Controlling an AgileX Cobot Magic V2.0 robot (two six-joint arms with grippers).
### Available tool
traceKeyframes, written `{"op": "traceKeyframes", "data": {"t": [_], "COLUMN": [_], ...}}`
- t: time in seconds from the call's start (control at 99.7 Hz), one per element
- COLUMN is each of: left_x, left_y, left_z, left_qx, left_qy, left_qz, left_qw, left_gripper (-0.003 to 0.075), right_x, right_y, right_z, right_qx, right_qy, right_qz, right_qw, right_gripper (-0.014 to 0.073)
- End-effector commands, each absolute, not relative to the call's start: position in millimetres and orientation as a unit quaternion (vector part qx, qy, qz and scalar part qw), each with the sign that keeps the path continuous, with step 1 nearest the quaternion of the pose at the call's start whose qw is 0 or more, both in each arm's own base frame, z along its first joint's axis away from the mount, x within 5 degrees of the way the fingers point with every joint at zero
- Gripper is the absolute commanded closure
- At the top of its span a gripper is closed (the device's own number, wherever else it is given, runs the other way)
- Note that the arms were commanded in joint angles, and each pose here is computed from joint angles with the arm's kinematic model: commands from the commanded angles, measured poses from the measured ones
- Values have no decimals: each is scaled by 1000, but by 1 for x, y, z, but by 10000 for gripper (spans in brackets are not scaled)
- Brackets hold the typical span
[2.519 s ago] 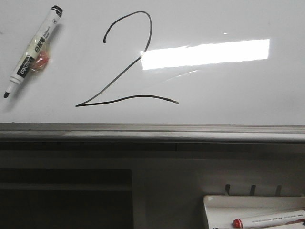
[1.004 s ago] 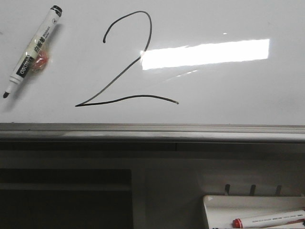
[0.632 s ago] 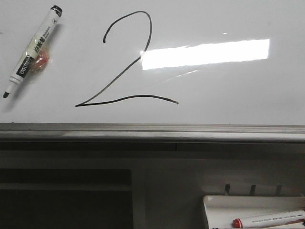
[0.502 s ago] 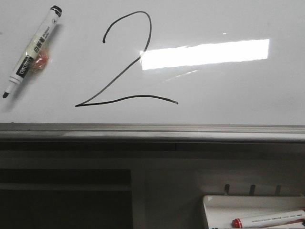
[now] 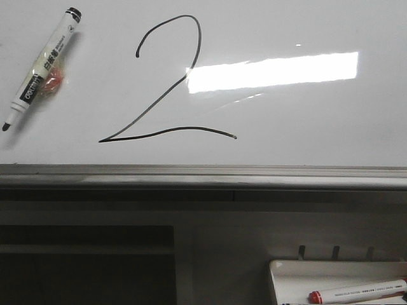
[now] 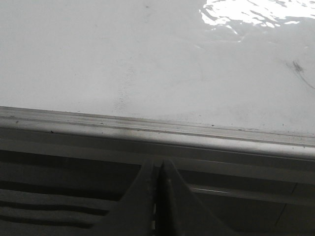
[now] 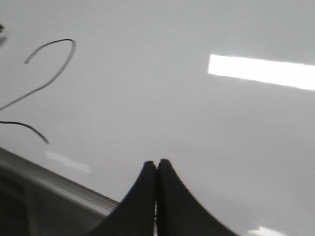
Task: Write number 2 on whiteboard
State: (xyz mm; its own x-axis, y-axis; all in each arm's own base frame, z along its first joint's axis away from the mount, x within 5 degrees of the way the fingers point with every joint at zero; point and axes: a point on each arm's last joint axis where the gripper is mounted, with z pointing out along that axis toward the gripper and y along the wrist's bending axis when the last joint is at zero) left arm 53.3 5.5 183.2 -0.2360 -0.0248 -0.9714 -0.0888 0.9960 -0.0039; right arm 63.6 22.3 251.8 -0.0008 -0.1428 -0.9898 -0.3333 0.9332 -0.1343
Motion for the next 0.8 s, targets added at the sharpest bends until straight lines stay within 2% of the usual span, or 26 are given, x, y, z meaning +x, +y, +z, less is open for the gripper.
{"op": "traceKeyframes", "data": {"t": [0.0, 0.161, 0.311, 0.341, 0.652, 0.793], "left_x": [53, 53, 53, 53, 53, 53], "left_y": [5, 5, 5, 5, 5, 5], "left_z": [186, 186, 186, 186, 186, 186], "left_qx": [-39, -39, -39, -39, -39, -39], "left_qy": [762, 762, 762, 762, 762, 762], "left_qz": [23, 23, 23, 23, 23, 23], "left_qw": [646, 646, 646, 646, 646, 646], "left_gripper": [741, 741, 741, 741, 741, 741], "right_x": [66, 61, 55, 56, 53, 54], "right_y": [16, 4, -1, -1, 0, 0], "right_z": [258, 231, 204, 199, 174, 174], "right_qx": [-132, -49, -10, -7, -11, -11], "right_qy": [675, 676, 665, 689, 783, 782], "right_qz": [35, 0, -27, -26, -19, -19], "right_qw": [725, 736, 746, 724, 621, 623], "right_gripper": [658, 658, 658, 658, 658, 658]}}
